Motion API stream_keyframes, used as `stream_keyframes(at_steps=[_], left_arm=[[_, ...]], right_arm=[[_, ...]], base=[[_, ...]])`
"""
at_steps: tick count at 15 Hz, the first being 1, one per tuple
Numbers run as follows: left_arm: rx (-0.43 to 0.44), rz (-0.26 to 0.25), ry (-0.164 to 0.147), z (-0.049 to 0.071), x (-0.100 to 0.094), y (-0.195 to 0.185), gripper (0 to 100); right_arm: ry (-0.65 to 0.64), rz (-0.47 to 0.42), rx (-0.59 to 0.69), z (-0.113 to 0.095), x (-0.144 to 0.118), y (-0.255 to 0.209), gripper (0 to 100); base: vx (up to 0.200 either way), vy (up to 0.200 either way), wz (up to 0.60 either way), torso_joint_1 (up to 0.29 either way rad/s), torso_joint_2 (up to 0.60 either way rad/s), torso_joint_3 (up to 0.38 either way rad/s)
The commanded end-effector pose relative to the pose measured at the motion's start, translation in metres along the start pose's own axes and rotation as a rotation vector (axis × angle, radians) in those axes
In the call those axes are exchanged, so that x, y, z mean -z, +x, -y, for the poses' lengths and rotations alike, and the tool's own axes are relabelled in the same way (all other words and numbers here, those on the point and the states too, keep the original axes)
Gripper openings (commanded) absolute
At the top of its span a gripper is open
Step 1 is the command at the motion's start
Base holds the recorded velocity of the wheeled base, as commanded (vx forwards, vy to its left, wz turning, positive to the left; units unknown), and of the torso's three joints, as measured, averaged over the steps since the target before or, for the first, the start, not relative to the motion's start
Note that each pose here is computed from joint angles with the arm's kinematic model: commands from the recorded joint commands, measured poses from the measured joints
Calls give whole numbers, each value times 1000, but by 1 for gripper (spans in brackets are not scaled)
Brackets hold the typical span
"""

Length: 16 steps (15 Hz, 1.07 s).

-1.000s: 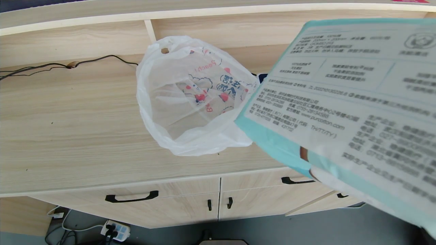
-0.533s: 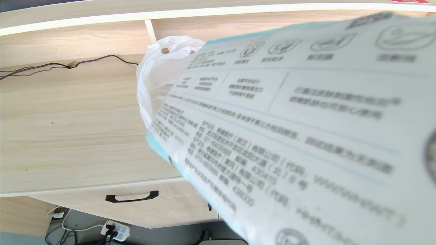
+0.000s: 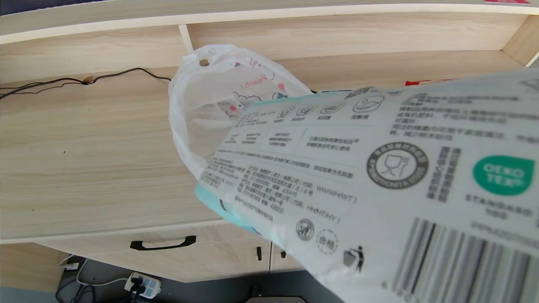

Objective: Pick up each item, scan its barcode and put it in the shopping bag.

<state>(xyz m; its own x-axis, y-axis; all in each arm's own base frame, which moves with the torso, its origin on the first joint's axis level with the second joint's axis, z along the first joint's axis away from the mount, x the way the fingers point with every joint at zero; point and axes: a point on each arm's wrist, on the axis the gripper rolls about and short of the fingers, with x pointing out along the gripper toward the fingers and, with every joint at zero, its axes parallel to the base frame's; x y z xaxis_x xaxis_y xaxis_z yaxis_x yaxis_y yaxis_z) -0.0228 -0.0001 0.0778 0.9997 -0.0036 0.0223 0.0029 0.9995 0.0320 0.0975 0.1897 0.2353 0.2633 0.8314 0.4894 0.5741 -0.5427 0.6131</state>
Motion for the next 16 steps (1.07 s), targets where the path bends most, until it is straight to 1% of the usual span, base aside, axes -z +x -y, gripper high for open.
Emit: stream_keyframes(at_steps=[1,2,3,4,9,13,16], left_arm=[[-1,1,0,0,0,0,100],[-1,1,0,0,0,0,100],[-1,1,0,0,0,0,100],[-1,1,0,0,0,0,100],[-1,1,0,0,0,0,100],[-1,1,0,0,0,0,100],[-1,1,0,0,0,0,100]], right_arm=[[5,16,-38,-9,-4,1,0],[5,16,-38,-9,-4,1,0],[35,35,-60,-15,-9,0,0],[59,39,-64,-16,-10,-1,0],[132,47,-66,-16,-13,0,0],[138,48,-63,-15,-14,0,0],[148,15,-51,-12,-6,3,0]], base=[[0,0,0,0,0,0],[0,0,0,0,0,0],[0,0,0,0,0,0],[0,0,0,0,0,0],[0,0,0,0,0,0],[0,0,0,0,0,0],[0,0,0,0,0,0]])
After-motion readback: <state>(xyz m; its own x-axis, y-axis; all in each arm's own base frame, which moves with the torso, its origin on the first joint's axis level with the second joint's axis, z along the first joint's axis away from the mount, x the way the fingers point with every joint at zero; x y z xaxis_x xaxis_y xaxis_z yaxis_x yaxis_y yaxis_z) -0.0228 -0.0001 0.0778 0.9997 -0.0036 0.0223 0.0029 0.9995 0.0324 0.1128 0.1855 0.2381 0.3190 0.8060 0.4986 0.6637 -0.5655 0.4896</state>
